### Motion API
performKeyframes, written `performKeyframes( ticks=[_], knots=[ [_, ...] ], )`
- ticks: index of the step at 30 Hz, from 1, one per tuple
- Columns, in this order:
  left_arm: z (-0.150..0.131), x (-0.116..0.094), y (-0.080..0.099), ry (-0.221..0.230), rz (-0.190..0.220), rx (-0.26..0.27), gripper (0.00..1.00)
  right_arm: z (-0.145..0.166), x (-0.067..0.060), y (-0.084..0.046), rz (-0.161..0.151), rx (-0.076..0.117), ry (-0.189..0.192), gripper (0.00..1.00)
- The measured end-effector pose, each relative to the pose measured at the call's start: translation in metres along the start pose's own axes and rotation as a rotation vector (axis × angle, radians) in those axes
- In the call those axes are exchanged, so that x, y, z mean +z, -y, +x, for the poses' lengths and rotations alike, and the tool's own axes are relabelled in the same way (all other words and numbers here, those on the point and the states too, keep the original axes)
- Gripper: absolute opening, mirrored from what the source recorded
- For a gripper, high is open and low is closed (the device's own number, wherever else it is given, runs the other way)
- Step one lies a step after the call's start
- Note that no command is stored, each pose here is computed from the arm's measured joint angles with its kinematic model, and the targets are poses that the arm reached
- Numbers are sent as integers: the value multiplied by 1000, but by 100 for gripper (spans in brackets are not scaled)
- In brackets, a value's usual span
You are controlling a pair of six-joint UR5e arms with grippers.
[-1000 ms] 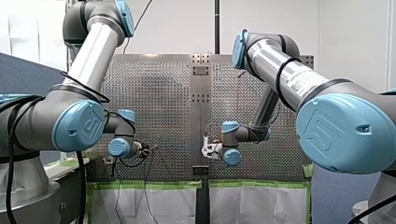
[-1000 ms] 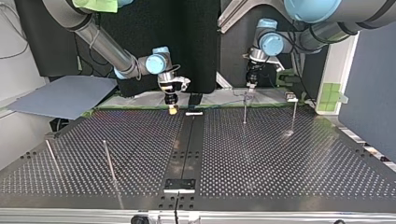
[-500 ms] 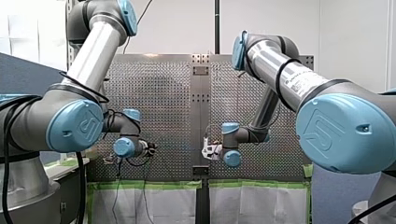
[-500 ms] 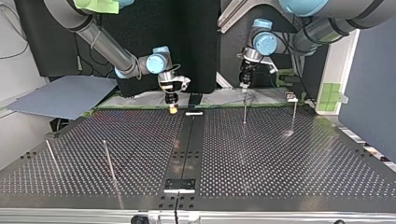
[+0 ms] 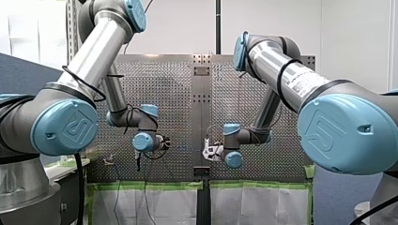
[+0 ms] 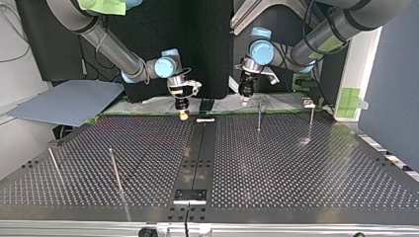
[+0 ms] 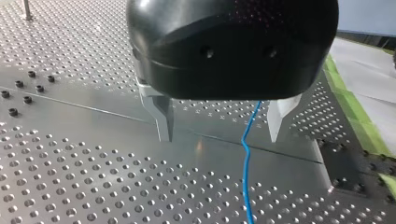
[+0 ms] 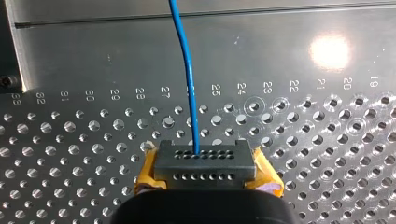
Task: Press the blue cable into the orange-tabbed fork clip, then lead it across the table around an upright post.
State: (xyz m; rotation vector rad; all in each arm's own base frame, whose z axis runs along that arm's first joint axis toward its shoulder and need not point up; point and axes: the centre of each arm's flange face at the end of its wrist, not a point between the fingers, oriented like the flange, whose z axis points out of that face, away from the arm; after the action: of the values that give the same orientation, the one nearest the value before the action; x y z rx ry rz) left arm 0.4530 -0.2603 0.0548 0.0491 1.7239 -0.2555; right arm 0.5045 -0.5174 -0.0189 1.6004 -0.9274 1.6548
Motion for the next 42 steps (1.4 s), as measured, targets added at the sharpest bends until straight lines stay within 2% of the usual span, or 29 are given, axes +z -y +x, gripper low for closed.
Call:
performKeyframes(
  ticks=[6, 13, 18, 22, 28, 34, 42],
  knots=[
    [-1, 4, 2, 9, -23, -21, 100, -1, 0, 0, 0, 0, 1, 0],
    [11, 13, 0, -6, -18, -52, 100, -1, 0, 0, 0, 1, 2, 0],
    [27, 21, -3, -18, -24, -42, 100, -1, 0, 0, 0, 1, 2, 0],
    [38, 29, -7, -4, -48, -40, 100, -1, 0, 0, 0, 1, 1, 0],
    [32, 42, -8, 29, -71, -39, 100, 0, 0, 0, 0, 0, 1, 0],
    [27, 49, -11, 46, -98, -11, 100, -1, 0, 0, 1, 0, 3, 0],
    [24, 53, -10, 41, -94, 22, 100, -1, 0, 0, 1, 2, 4, 0]
  ],
)
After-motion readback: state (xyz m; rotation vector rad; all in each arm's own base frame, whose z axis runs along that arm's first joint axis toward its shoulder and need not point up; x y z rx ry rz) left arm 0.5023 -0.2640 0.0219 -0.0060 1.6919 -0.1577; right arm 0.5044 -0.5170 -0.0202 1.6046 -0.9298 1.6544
